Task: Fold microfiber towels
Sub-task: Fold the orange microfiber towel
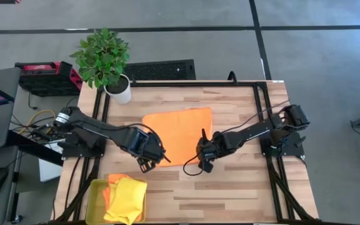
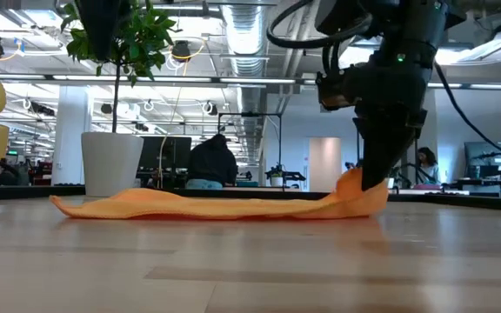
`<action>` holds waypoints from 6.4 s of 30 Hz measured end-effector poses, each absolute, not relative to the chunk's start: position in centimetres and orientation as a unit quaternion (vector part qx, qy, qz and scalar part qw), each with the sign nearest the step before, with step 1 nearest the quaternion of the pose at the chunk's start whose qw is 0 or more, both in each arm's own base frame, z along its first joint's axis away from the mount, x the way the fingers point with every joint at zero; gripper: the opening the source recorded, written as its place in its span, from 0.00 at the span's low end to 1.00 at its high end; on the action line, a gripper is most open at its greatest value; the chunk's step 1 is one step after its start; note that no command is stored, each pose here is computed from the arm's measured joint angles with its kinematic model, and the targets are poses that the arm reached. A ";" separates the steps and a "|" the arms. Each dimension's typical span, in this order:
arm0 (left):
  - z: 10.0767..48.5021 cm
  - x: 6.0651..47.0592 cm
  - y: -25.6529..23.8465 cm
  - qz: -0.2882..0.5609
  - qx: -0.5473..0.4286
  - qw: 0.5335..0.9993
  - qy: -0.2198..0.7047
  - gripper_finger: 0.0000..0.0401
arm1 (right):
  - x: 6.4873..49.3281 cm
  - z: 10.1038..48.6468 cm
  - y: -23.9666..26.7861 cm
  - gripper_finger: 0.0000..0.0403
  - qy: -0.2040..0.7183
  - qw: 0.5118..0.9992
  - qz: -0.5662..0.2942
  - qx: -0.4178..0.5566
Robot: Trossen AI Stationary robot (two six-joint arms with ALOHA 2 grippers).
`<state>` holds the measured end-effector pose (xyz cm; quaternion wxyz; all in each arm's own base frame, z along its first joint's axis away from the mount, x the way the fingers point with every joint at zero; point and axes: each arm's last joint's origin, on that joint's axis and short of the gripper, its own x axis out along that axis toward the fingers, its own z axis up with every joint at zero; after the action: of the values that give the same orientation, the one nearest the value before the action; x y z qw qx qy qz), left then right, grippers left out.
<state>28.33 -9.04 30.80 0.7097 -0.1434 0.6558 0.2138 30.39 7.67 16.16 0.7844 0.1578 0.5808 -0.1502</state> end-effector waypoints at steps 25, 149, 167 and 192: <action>17.3 27.7 -8.4 0.278 -0.403 0.603 0.630 0.42 | 30.4 16.5 7.1 0.01 0.576 0.787 -0.154 0.158; 19.4 25.4 5.6 0.492 -0.444 0.603 0.443 0.00 | 28.7 20.4 -11.0 0.02 0.488 0.800 -0.322 0.134; 19.2 25.9 6.0 0.514 -0.442 0.614 0.404 0.13 | 28.9 20.5 -11.5 0.21 0.479 0.809 -0.319 0.120; 21.3 27.2 5.8 0.434 -0.392 0.676 0.448 0.34 | 28.0 18.3 -7.1 0.51 0.587 0.800 0.069 -0.105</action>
<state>27.17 5.79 21.33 0.6764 -0.3917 0.4480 0.4339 28.01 -7.11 18.28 0.8001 -0.1050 0.5866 0.0687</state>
